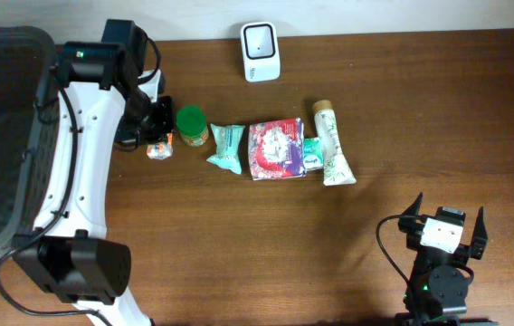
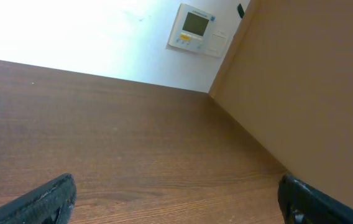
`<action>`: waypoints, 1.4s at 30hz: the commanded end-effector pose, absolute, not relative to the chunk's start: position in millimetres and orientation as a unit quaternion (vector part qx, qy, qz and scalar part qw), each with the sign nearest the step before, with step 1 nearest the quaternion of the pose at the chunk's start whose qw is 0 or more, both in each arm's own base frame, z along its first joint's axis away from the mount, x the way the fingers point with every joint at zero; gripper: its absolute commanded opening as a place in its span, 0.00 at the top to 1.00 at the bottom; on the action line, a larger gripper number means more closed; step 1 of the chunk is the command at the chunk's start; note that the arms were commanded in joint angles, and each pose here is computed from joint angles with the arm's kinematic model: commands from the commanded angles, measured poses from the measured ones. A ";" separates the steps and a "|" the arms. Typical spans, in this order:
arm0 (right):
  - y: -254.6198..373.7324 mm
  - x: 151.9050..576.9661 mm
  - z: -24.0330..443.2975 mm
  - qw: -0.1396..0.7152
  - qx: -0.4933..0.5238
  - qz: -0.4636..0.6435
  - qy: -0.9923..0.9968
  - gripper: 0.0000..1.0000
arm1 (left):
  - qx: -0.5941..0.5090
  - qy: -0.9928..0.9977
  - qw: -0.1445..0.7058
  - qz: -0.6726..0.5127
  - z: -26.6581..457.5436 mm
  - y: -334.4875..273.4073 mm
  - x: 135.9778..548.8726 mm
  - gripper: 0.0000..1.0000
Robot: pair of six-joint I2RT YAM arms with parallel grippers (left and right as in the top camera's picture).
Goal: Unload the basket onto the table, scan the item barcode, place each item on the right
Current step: 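Carry the orange pack out and place it below the green jar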
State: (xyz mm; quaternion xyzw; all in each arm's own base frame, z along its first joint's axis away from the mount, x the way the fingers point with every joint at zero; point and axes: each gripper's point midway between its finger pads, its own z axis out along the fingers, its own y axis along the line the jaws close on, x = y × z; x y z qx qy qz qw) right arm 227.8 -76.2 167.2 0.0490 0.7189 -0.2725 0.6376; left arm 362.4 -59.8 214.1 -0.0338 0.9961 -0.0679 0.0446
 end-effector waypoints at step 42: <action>-78.8 226.7 164.2 0.634 0.054 -0.277 0.720 0.01 | -0.151 0.966 0.059 -0.200 111.0 -103.6 403.7 0.47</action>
